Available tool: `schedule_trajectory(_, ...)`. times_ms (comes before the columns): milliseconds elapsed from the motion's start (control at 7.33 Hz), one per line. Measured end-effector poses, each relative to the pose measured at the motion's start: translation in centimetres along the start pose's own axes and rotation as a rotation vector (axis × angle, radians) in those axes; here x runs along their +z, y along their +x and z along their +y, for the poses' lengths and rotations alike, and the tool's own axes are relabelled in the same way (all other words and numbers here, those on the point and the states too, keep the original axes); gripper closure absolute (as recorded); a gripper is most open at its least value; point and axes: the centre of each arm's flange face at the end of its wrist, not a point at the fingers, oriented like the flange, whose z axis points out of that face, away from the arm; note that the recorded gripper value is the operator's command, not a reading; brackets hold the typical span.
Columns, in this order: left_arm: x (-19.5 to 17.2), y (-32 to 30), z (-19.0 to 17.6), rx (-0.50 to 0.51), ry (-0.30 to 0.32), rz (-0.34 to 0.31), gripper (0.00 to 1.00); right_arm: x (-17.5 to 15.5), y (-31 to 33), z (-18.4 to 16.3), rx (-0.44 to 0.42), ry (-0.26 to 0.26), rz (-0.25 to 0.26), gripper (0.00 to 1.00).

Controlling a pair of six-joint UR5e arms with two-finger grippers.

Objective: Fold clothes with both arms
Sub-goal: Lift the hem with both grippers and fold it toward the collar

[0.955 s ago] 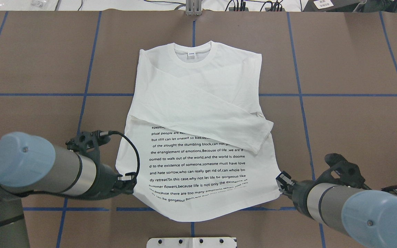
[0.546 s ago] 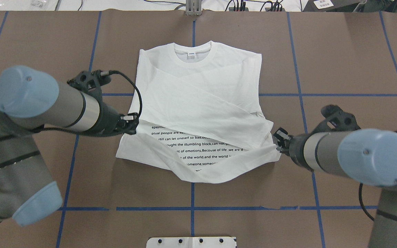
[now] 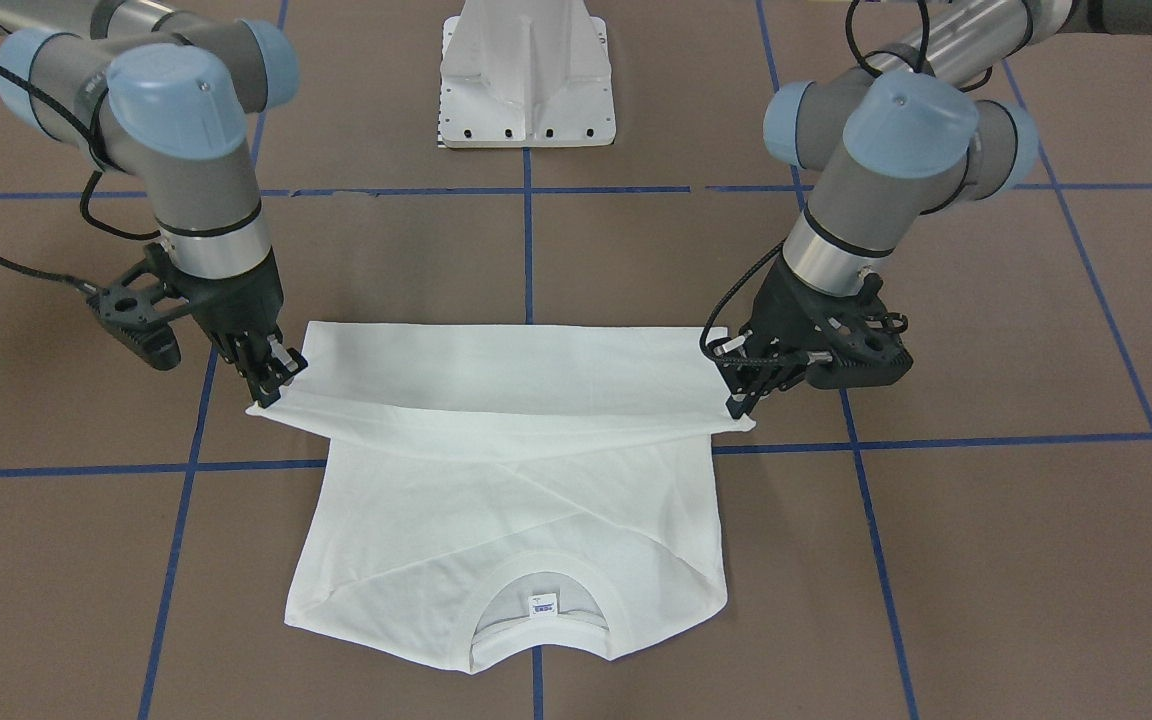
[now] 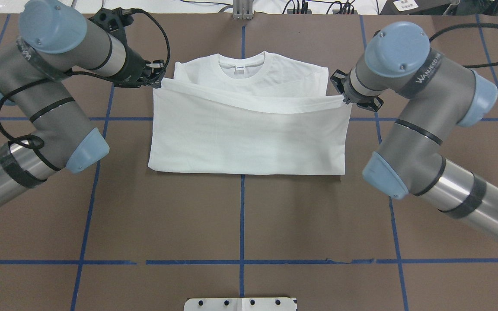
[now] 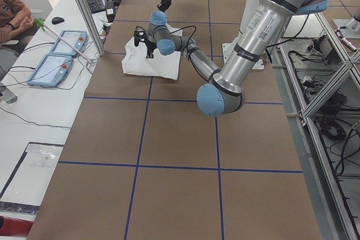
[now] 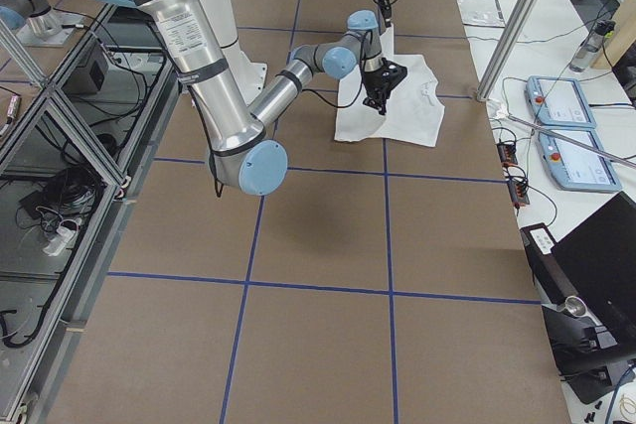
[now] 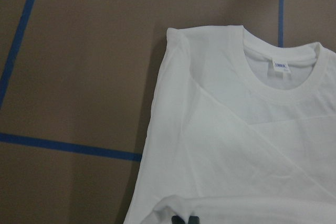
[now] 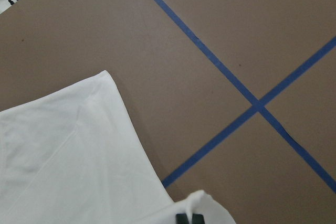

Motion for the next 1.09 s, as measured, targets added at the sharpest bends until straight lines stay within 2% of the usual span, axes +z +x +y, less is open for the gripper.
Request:
schedule_trajectory(273, 4.2, -1.1, -2.6, 0.004, 0.031, 0.020, 1.00, 5.5, -4.2, -3.4, 0.014, 0.021, -0.008, 1.00)
schedule_trajectory(546, 6.4, -1.1, -4.2, 0.006, 0.072, 0.013, 1.00, 8.1, -7.7, -5.4, 0.032, 0.033, 0.007, 1.00)
schedule_trajectory(819, 8.0, -1.8, -4.9, 0.012, 0.096, 0.021, 0.97, 9.8, -8.1, -6.3, 0.038, 0.036, 0.019, 1.00)
schedule_trajectory(955, 8.4, -2.0, -4.9, 0.014, 0.099, 0.026, 0.79, 10.4, -7.9, -6.5, 0.037, 0.036, 0.014, 0.76)
schedule_trajectory(1092, 8.6, -2.2, -4.8, 0.015, 0.099, 0.027, 0.72, 10.8, -7.8, -6.6, 0.037, 0.036, 0.012, 0.74)
